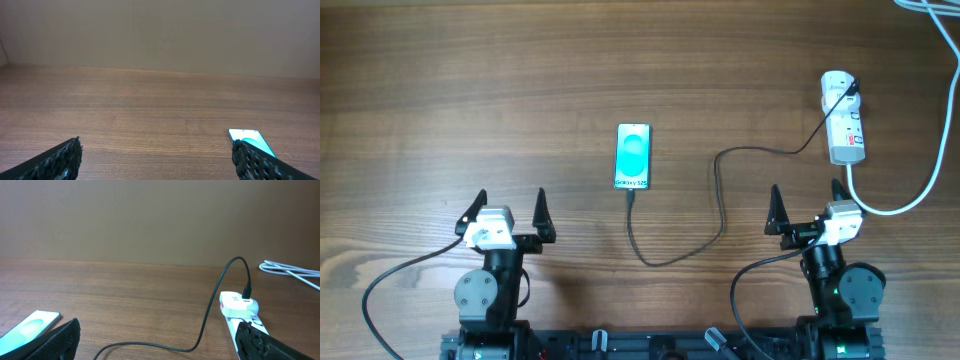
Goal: Plug charger to phone and switch on socket
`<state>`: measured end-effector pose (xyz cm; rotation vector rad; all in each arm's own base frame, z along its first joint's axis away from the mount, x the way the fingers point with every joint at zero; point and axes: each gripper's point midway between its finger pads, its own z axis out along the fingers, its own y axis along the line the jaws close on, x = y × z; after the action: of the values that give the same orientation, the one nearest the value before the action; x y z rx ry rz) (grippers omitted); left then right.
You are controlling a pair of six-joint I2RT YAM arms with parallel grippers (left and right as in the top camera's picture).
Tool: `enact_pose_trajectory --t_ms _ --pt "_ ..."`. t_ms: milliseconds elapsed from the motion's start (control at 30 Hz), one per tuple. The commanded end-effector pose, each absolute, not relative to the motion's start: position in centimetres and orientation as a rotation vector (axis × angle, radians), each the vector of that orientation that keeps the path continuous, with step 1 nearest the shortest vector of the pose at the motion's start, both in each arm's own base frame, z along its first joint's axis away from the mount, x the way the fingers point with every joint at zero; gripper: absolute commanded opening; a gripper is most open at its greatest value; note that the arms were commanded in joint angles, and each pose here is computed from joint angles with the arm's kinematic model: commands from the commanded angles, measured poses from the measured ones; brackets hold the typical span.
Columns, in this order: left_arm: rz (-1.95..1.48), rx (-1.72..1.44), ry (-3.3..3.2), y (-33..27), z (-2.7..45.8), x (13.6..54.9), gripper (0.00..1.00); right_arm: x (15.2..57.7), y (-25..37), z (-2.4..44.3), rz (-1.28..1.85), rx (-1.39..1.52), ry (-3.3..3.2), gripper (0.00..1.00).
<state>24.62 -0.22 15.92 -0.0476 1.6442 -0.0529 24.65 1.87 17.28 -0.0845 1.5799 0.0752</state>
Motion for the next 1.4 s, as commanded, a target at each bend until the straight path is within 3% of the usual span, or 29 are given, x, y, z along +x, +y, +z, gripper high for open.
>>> enact_pose_trajectory --t_ms 0,1367 --pt "-0.030 -0.039 1.642 0.02 15.74 24.60 1.00 24.61 1.76 17.52 0.055 -0.091 1.567 1.00" --pt "-0.043 -0.029 1.643 -0.24 15.72 24.60 1.00 24.61 1.76 17.52 0.055 -0.091 1.567 1.00"
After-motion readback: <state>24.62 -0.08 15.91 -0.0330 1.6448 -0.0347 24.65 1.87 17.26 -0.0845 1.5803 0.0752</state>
